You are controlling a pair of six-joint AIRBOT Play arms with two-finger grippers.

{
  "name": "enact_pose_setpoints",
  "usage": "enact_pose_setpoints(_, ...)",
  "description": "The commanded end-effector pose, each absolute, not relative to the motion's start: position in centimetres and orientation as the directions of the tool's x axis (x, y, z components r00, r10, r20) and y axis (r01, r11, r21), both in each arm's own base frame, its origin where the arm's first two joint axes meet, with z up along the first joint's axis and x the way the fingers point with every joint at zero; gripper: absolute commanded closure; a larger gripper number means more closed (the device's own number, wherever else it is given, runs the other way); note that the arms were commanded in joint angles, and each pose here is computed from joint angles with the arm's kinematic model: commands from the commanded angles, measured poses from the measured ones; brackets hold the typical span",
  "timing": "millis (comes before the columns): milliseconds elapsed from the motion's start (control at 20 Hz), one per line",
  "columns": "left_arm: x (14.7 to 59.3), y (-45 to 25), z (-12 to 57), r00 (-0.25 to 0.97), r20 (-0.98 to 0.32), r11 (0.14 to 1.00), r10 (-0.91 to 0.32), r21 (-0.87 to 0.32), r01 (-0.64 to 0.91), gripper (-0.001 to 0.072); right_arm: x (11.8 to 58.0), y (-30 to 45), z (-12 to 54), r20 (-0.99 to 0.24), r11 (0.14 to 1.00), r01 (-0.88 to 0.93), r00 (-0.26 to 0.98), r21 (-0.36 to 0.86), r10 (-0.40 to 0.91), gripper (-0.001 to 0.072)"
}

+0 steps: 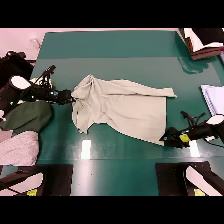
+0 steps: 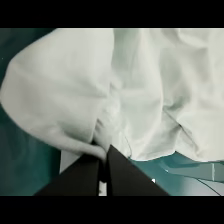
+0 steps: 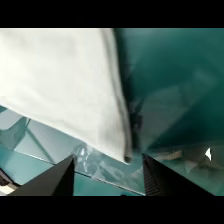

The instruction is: Fold the shirts.

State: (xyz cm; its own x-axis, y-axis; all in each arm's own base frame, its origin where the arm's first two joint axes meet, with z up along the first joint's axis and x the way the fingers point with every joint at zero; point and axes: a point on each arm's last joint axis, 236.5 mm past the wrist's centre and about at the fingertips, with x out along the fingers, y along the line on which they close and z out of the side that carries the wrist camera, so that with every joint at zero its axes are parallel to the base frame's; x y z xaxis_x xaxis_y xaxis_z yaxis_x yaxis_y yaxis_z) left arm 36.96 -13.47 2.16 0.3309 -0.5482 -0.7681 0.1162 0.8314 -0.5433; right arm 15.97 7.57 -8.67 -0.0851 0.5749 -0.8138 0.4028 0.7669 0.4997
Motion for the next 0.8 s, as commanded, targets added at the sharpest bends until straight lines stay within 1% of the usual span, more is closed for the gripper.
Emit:
enact_pose_setpoints(0,36.5,-13.6,2.2,0.313,-0.772,0.830,-0.554,-0.542,0.133,0.0682,16.2,9.5,-10.5,-0.823,0.794,0.357,-0.108,0.492,0.558,0.0293)
enact_pose_setpoints(50,36.2,-13.7,2.1,0.301,-0.774,0.829,-0.558,-0.539,0.151,0.0681,16.6,9.9,-10.8,-0.830,0.802,0.336,-0.094,0.494,0.550,0.0421)
enact_pose_setpoints(100,36.0,-13.8,2.2,0.290,-0.775,0.827,-0.561,-0.540,0.156,0.0682,17.3,10.1,-10.7,-0.839,0.812,0.311,-0.073,0.494,0.539,0.0579)
enact_pose_setpoints(150,35.9,-13.9,2.5,0.284,-0.774,0.824,-0.566,-0.542,0.164,0.0682,18.1,10.0,-10.4,-0.853,0.828,0.274,-0.046,0.490,0.520,0.0656)
enact_pose_setpoints(200,35.9,-13.9,3.4,0.288,-0.770,0.822,-0.569,-0.541,0.178,0.0682,19.2,9.6,-9.4,-0.868,0.846,0.228,-0.009,0.482,0.497,0.0691)
enact_pose_setpoints(300,36.6,-13.5,7.1,0.355,-0.745,0.825,-0.565,-0.521,0.218,0.0683,22.3,8.5,-5.4,-0.882,0.874,0.129,0.116,0.469,0.457,0.0690)
enact_pose_setpoints(350,37.1,-12.9,10.0,0.413,-0.719,0.828,-0.559,-0.507,0.239,0.0683,24.2,8.0,-2.2,-0.873,0.880,0.084,0.201,0.468,0.445,0.0691)
enact_pose_setpoints(450,37.4,-11.6,18.2,0.557,-0.629,0.838,-0.542,-0.456,0.301,0.0683,27.6,6.4,5.9,-0.818,0.893,0.005,0.403,0.451,0.411,0.0691)
enact_pose_setpoints(500,36.9,-10.9,22.7,0.626,-0.571,0.845,-0.530,-0.415,0.337,0.0683,29.0,5.3,11.0,-0.767,0.905,-0.030,0.520,0.424,0.377,0.0691)
enact_pose_setpoints(600,34.6,-10.0,32.9,0.766,-0.407,0.863,-0.498,-0.325,0.388,0.0682,30.0,3.2,20.9,-0.639,0.933,-0.072,0.710,0.353,0.296,0.0691)
enact_pose_setpoints(650,32.7,-9.9,37.9,0.818,-0.311,0.870,-0.484,-0.270,0.412,0.0683,29.6,2.2,26.2,-0.557,0.949,-0.079,0.794,0.304,0.244,0.0691)
enact_pose_setpoints(750,27.4,-10.3,47.3,0.878,-0.098,0.880,-0.469,-0.135,0.455,0.0683,27.7,0.6,35.1,-0.402,0.977,-0.058,0.905,0.207,0.139,0.0691)
